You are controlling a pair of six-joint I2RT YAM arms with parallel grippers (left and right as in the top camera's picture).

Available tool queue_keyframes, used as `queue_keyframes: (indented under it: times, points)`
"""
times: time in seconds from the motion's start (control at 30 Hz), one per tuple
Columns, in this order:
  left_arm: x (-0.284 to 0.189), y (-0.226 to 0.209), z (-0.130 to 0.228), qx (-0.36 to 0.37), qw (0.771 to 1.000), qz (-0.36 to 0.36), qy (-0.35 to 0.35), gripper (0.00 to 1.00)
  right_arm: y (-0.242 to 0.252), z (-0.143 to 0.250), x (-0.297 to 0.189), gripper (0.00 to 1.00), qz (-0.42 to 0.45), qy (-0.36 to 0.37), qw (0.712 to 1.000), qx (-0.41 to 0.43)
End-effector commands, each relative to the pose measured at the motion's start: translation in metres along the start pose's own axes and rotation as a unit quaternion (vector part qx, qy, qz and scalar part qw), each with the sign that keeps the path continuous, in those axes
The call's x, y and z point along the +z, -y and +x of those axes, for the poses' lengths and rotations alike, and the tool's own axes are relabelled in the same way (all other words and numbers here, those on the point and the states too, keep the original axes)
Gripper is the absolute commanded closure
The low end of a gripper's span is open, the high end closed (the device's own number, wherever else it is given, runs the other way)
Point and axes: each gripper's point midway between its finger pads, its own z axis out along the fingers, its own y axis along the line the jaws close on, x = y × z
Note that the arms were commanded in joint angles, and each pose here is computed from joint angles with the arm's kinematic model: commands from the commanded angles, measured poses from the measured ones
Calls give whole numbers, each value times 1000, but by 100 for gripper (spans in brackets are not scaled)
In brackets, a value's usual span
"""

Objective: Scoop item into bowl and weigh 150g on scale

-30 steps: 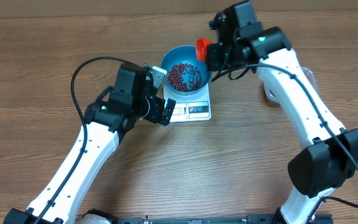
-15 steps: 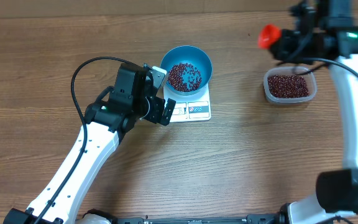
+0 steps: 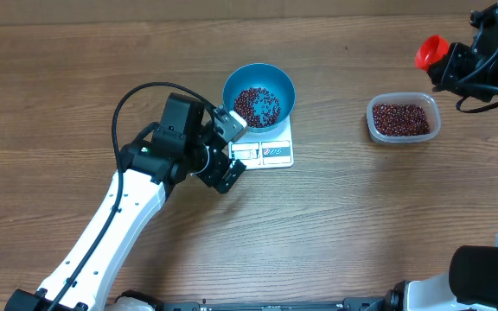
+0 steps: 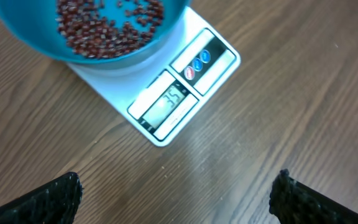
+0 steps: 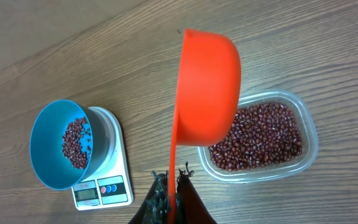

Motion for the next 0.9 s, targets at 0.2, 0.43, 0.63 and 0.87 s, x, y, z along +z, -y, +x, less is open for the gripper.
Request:
queue_keyframes:
  times: [0.2,0.43,0.63,0.87]
  points:
    - [-45,17,-15,39,997,-1,63,0,-6,-6,-11,96,-6,17,1000,-11]
    - [-58,2,-1,-35,994,-41,97,0,-6,-6,-11,96,-6,17,1000,-11]
    - [-42,5,12,-46,991,-31,119,0,-5,-4,-11,96,-4,14,1000,-13]
    - [-37,10,18,-36,993,-18,111,1,-5,-4,-11,96,-4,14,1000,-14]
